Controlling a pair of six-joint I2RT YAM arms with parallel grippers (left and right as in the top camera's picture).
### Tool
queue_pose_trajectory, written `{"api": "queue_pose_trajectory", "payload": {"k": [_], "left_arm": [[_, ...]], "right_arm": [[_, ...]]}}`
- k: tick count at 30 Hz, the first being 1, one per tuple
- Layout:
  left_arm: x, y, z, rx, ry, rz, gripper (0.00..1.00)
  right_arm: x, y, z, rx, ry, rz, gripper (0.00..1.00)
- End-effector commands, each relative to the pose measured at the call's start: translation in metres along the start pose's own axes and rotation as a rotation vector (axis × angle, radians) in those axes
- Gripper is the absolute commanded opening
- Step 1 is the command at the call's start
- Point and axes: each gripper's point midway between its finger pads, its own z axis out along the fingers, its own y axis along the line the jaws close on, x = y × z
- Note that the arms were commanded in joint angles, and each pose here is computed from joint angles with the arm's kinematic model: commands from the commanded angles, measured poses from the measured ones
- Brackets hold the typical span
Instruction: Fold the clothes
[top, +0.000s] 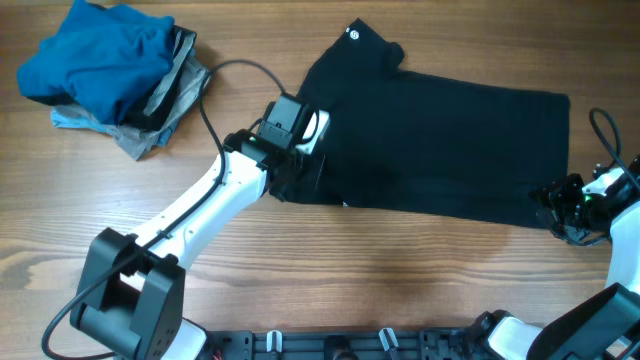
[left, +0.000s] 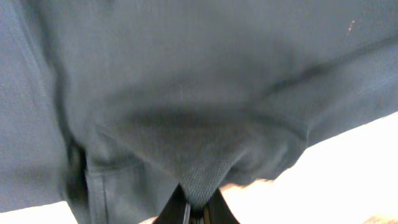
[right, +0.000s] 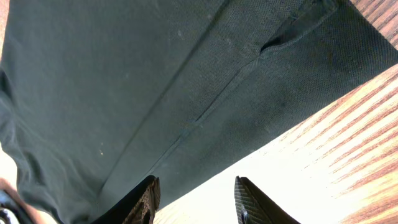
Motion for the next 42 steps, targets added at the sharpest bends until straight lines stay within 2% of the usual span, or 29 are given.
{"api": "queue_pose_trajectory", "payload": {"k": [1, 7, 8, 10, 11, 12, 13, 16, 20, 23, 27, 29, 32, 35, 39, 42], "left_arm": [[-0.026, 0.003, -0.004, -0.023, -0.099, 0.026, 0.04], [-0.043, 0.006, 0.008, -0.037, -0.161, 0.033, 0.08], [-0.045, 0.009, 0.013, -0.048, -0.170, 0.033, 0.15], [-0.046, 0.011, 0.026, -0.049, -0.168, 0.032, 0.64], [-0.044, 0.012, 0.030, -0.050, -0.159, 0.031, 0.72], [-0.042, 0.012, 0.032, -0.052, -0.150, 0.030, 0.74], [-0.039, 0.013, 0.032, -0.054, -0.138, 0.028, 0.73], [-0.032, 0.007, 0.020, -0.033, -0.092, 0.025, 0.56], [0.002, -0.023, 0.012, 0.139, 0.051, 0.015, 0.55], [0.029, -0.031, 0.019, 0.157, 0.158, 0.010, 0.55], [0.049, -0.033, 0.036, 0.157, 0.225, 0.011, 0.31], [0.053, -0.040, 0.046, 0.195, 0.244, 0.012, 0.31], [0.057, -0.052, 0.062, 0.249, 0.255, 0.024, 0.41], [0.055, -0.053, 0.063, 0.252, 0.248, 0.025, 0.44], [0.054, -0.056, 0.063, 0.270, 0.246, 0.025, 0.21], [0.047, -0.057, 0.064, 0.275, 0.215, 0.034, 0.18]], "right_arm": [[-0.004, 0.008, -0.004, -0.025, -0.020, -0.039, 0.43], [-0.005, 0.009, -0.004, -0.027, -0.024, -0.039, 0.43], [-0.005, 0.009, -0.004, -0.027, -0.025, -0.039, 0.43], [-0.006, 0.009, -0.004, -0.027, -0.025, -0.040, 0.43], [-0.006, 0.009, -0.004, -0.027, -0.025, -0.040, 0.43], [-0.005, 0.009, -0.004, -0.027, -0.024, -0.040, 0.43], [-0.005, 0.009, -0.004, -0.026, -0.022, -0.039, 0.43], [-0.005, 0.009, -0.004, -0.026, -0.022, -0.038, 0.43], [-0.005, 0.009, -0.004, -0.026, -0.022, -0.039, 0.43], [-0.005, 0.009, -0.004, -0.026, -0.024, -0.039, 0.44], [-0.005, 0.009, -0.004, -0.026, -0.023, -0.039, 0.44], [-0.005, 0.009, -0.004, -0.026, -0.023, -0.039, 0.44], [-0.005, 0.009, -0.004, -0.026, -0.023, -0.039, 0.44], [-0.005, 0.009, -0.004, -0.026, -0.023, -0.039, 0.44], [-0.005, 0.009, -0.004, -0.026, -0.023, -0.039, 0.44], [-0.005, 0.009, -0.004, -0.026, -0.022, -0.039, 0.44]]}}
